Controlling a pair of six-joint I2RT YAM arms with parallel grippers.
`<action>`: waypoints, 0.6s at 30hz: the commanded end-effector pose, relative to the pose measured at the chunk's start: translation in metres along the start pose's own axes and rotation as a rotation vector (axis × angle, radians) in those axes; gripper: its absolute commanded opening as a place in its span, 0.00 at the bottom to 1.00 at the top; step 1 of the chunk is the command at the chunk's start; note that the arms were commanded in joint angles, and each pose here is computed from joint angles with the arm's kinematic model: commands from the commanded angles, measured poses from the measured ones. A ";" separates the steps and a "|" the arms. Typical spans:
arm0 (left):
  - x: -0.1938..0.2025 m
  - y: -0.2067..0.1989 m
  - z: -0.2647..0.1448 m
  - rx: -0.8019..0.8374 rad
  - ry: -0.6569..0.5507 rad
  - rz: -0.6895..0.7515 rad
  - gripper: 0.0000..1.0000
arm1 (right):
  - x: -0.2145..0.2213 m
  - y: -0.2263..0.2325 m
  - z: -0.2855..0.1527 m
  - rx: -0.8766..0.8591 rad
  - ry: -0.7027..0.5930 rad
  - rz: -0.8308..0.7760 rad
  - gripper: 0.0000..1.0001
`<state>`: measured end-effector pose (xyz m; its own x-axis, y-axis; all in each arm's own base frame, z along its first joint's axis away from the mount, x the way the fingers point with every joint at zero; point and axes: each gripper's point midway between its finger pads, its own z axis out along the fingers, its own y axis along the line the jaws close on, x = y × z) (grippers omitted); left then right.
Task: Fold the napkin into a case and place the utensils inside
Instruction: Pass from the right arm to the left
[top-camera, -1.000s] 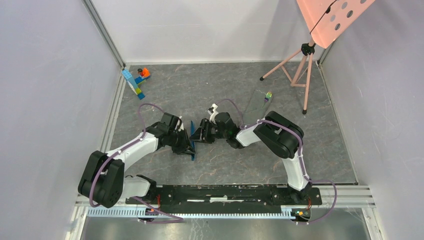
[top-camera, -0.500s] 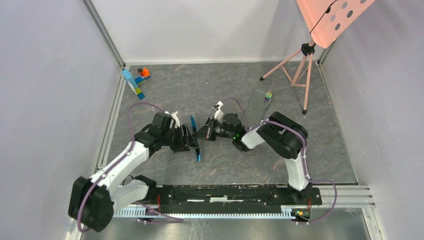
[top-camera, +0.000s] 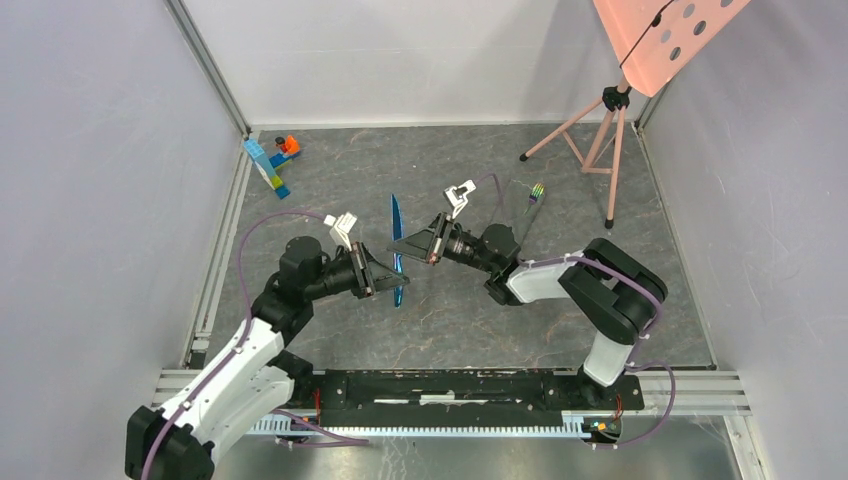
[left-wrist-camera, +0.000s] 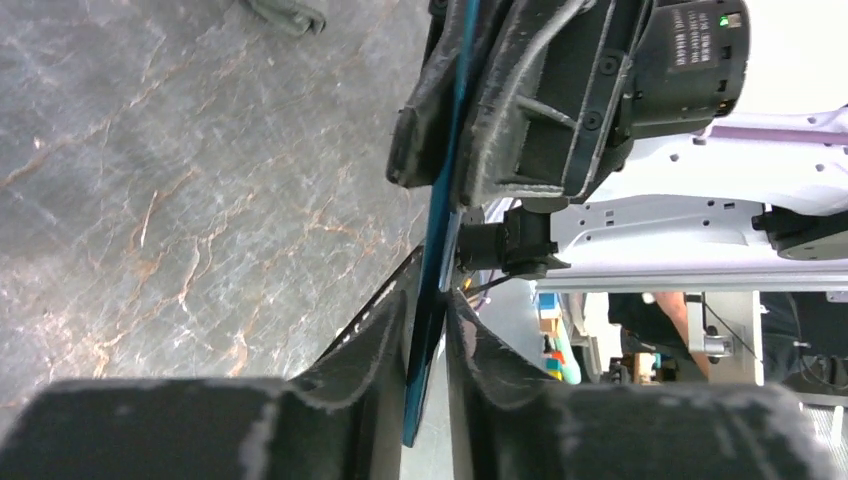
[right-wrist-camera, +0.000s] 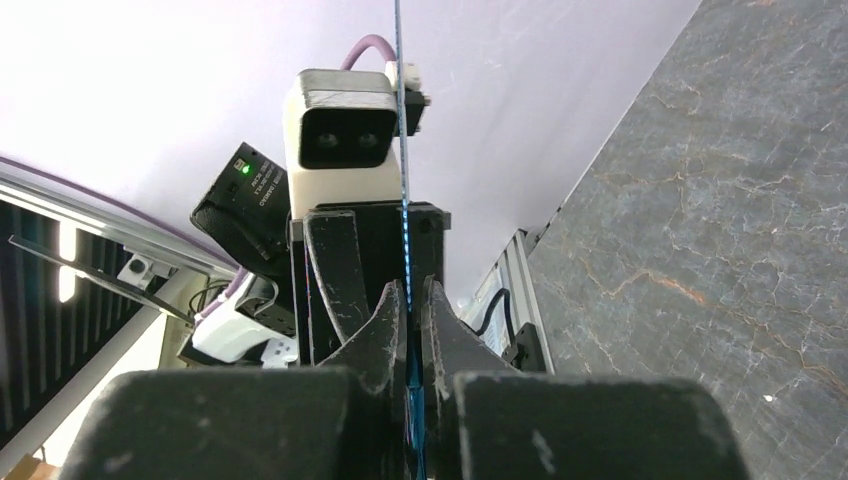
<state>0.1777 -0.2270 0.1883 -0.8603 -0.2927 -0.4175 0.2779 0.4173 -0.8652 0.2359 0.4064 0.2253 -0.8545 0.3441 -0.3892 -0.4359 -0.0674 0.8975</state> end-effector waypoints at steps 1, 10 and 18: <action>-0.009 -0.023 -0.005 0.089 -0.053 0.025 0.21 | -0.023 0.046 -0.005 -0.105 -0.105 -0.072 0.01; -0.028 0.013 -0.023 -0.221 -0.101 0.250 0.02 | -0.026 -0.025 -0.020 0.458 -0.037 -0.243 0.52; -0.041 0.017 -0.028 -0.300 -0.091 0.370 0.02 | -0.031 -0.024 -0.006 0.662 0.102 -0.378 0.70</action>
<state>0.1979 -0.1923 0.1898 -0.7468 -0.2261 -0.6255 0.3370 0.6822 -0.6489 0.2692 0.3959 0.2345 -0.7165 0.2915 -0.6338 -0.4669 0.4747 0.7461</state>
